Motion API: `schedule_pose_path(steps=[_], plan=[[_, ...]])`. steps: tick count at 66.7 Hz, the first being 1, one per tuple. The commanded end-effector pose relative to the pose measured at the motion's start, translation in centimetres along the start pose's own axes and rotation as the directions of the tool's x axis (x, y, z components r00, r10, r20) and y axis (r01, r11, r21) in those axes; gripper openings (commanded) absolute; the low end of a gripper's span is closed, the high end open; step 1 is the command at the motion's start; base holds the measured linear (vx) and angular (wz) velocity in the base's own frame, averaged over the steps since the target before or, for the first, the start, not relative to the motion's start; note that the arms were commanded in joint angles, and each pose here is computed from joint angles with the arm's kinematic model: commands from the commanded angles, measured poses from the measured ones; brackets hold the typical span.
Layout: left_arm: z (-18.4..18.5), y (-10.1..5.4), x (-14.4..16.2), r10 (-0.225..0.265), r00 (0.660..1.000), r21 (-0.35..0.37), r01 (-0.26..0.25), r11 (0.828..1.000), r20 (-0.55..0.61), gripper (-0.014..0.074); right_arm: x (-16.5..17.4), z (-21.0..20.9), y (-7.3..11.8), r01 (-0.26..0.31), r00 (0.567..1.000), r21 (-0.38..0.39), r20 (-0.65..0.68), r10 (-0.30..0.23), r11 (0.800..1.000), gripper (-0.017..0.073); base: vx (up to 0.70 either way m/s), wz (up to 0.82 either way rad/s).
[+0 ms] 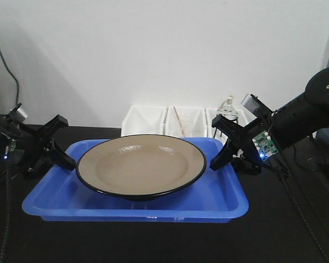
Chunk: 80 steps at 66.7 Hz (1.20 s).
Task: Place disk in tray to left cabinet
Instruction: 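Hold the tray steady while the base drives to the white cabinet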
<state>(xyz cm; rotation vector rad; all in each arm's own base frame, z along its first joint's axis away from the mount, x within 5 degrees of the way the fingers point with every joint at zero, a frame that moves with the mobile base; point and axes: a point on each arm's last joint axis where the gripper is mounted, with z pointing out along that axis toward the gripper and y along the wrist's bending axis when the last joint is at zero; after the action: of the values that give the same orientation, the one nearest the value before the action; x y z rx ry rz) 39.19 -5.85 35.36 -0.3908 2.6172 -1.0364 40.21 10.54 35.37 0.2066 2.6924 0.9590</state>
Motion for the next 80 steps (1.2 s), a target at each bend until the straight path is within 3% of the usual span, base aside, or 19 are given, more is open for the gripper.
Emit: schedule_pose_path(steps=[1, 80], plan=[[-2.41, -5.26, 2.35, -0.024, 0.997, 0.272, 0.042, 0.961, -0.067, 0.0, 1.9, -3.14, 5.44, -0.002, 1.0, -0.296, -0.003, 0.001, 0.955, -0.0006, -0.23, 0.42], [-2.41, -5.28, 2.36, -0.025, 0.997, 0.273, 0.042, 0.961, -0.067, 0.0, 1.9, -3.14, 5.44, -0.002, 1.0, -0.296, -0.003, 0.001, 0.955, -0.0006, -0.1, 0.61]])
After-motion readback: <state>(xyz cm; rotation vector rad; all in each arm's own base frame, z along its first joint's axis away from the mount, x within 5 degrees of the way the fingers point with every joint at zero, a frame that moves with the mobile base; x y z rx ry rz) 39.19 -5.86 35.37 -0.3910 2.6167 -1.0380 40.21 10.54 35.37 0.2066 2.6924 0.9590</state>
